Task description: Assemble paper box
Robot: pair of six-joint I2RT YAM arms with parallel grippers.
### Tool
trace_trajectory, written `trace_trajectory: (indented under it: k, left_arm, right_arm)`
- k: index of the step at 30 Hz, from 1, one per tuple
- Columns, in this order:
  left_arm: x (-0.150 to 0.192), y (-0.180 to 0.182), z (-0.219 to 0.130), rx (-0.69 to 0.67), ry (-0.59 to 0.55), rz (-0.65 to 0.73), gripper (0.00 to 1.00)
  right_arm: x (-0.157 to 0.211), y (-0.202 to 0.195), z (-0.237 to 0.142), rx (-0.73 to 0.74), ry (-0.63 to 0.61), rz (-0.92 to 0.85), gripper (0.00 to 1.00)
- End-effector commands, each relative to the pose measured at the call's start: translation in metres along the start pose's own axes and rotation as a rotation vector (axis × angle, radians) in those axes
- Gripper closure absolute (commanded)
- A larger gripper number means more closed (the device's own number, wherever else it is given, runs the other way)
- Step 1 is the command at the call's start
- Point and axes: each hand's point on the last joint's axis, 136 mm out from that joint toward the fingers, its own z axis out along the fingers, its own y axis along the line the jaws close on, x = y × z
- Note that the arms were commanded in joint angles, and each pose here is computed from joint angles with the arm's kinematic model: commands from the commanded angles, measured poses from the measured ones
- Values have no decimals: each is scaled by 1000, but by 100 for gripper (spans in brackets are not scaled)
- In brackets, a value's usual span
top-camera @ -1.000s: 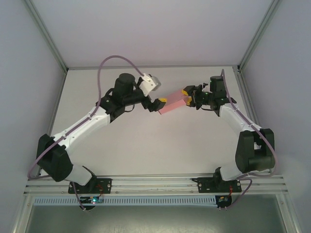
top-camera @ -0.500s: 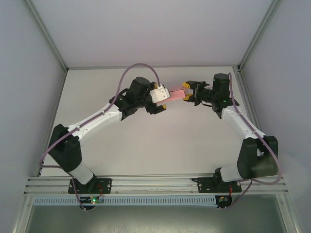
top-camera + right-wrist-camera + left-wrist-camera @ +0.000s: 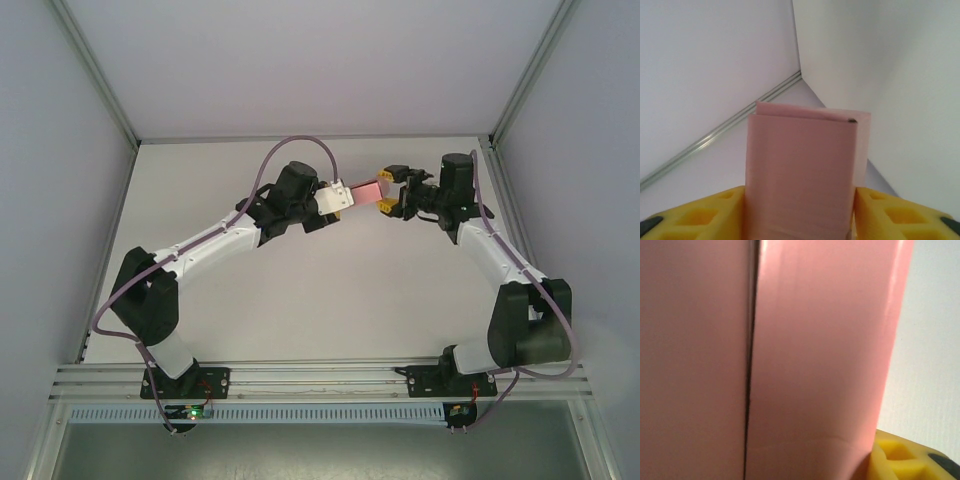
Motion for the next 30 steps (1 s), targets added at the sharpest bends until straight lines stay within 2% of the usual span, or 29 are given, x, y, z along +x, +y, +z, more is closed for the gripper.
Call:
trace_trajectory:
  k: [1,4,6,7,10,12,14,17,18,21,25,30]
  left_arm:
    - [-4,1,-8,16,-18,-37,63]
    - [9,-7,-9,80,43,-61,67]
    - [18,-18,-12,145,91,-77,67]
    - [23,-27,-15,201,107,-83,67]
    - [31,-45,-24,322,143,-121,68]
    - [38,-65,-32,453,187,-139,61]
    - [39,-75,-35,540,225,-156,66]
    - [48,-82,-33,608,293,-177,68]
    - [54,-81,-29,606,319,-171,68]
    - [64,-80,-22,596,362,-156,68]
    - [68,-81,-18,604,365,-126,68]
    - [85,-78,-4,589,426,-67,68]
  right_arm:
    - [-11,9,-14,50,-21,-294,30]
    - [-43,21,-40,99,-161,-549,24]
    - [-55,32,-58,171,-249,-772,15]
    - [-59,40,-68,223,-300,-914,2]
    - [-53,52,-84,332,-401,-1314,2]
    - [-28,47,-82,268,-327,-1554,2]
    - [-1,34,-78,160,-232,-1718,2]
    - [31,14,-72,-5,-123,-1838,2]
    - [34,10,-69,3,-106,-1839,2]
    - [39,-13,-62,95,33,-1830,2]
    - [38,-41,-50,224,190,-1774,10]
    - [36,-58,-25,287,296,-1724,17]
